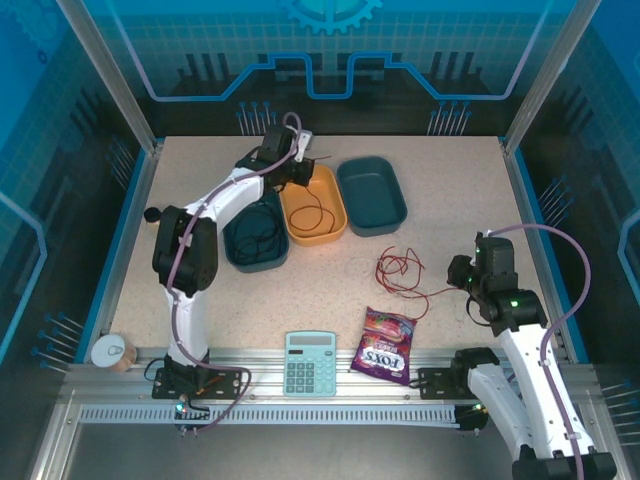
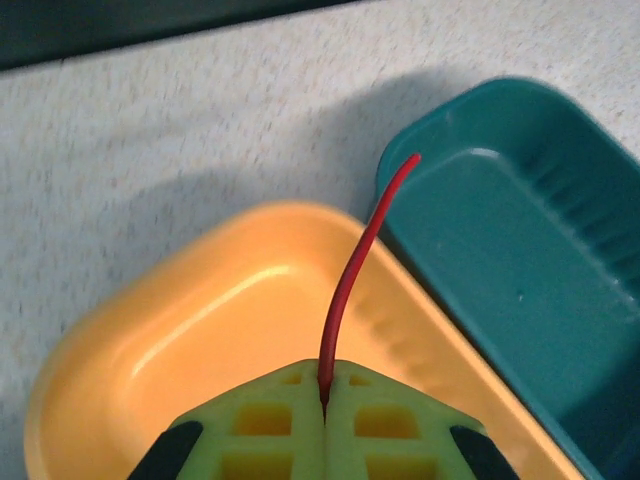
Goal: Untangle the cables
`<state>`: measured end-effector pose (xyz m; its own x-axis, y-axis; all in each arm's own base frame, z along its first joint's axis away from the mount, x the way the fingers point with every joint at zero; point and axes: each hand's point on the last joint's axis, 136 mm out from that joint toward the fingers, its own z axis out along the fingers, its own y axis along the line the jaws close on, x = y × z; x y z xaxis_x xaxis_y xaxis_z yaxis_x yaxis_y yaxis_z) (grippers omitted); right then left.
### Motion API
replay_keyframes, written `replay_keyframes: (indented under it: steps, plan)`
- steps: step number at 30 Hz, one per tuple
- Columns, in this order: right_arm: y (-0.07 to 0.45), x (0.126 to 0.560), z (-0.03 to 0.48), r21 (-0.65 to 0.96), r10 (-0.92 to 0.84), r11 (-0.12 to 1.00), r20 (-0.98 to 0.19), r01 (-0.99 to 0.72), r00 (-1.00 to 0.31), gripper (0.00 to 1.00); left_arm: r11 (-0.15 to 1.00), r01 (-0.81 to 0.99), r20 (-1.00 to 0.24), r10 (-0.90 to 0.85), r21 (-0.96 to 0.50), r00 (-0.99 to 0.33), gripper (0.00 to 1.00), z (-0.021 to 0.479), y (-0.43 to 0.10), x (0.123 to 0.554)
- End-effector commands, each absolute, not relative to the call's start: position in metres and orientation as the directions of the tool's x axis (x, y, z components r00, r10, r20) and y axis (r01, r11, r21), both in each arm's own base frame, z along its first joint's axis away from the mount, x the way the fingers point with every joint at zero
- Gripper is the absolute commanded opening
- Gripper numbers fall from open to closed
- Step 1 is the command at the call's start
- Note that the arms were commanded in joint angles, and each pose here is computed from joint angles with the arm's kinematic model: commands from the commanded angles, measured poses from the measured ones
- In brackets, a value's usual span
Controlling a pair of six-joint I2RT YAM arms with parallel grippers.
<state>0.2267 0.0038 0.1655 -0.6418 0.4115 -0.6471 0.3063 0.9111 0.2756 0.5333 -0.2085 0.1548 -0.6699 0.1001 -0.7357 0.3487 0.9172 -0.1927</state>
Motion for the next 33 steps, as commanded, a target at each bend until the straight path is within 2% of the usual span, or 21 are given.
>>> replay_keyframes:
  steps: [1,8,20,21,28,33]
  plan:
    - [0.005,0.225,0.162,0.297,0.429,0.903,-0.636,0.31,-0.641,0.2,0.935,0.241,-0.695,-0.008,-0.26,-0.719,0.0,0.149,-0.204,0.518]
    - [0.009,0.226,0.163,0.314,0.431,0.902,-0.634,0.295,-0.642,0.2,0.961,0.189,-0.581,0.037,-0.202,-0.813,0.0,0.093,-0.21,0.497]
    - [0.014,0.224,0.162,0.322,0.418,0.907,-0.624,0.27,-0.661,0.21,0.984,0.135,-0.449,0.069,-0.118,-0.891,0.0,0.052,-0.203,0.491]
    - [0.015,0.224,0.162,0.323,0.415,0.908,-0.621,0.266,-0.665,0.21,0.983,0.142,-0.452,0.073,-0.12,-0.889,0.02,0.053,-0.205,0.491]
    - [0.026,0.224,0.157,0.319,0.383,0.919,-0.592,0.23,-0.709,0.24,0.978,0.143,-0.519,0.045,-0.149,-0.853,0.36,0.087,-0.209,0.492]
    - [0.034,0.228,0.153,0.298,0.353,0.931,-0.587,0.211,-0.729,0.28,0.974,0.158,-0.579,0.035,-0.164,-0.815,0.45,0.119,-0.212,0.489]
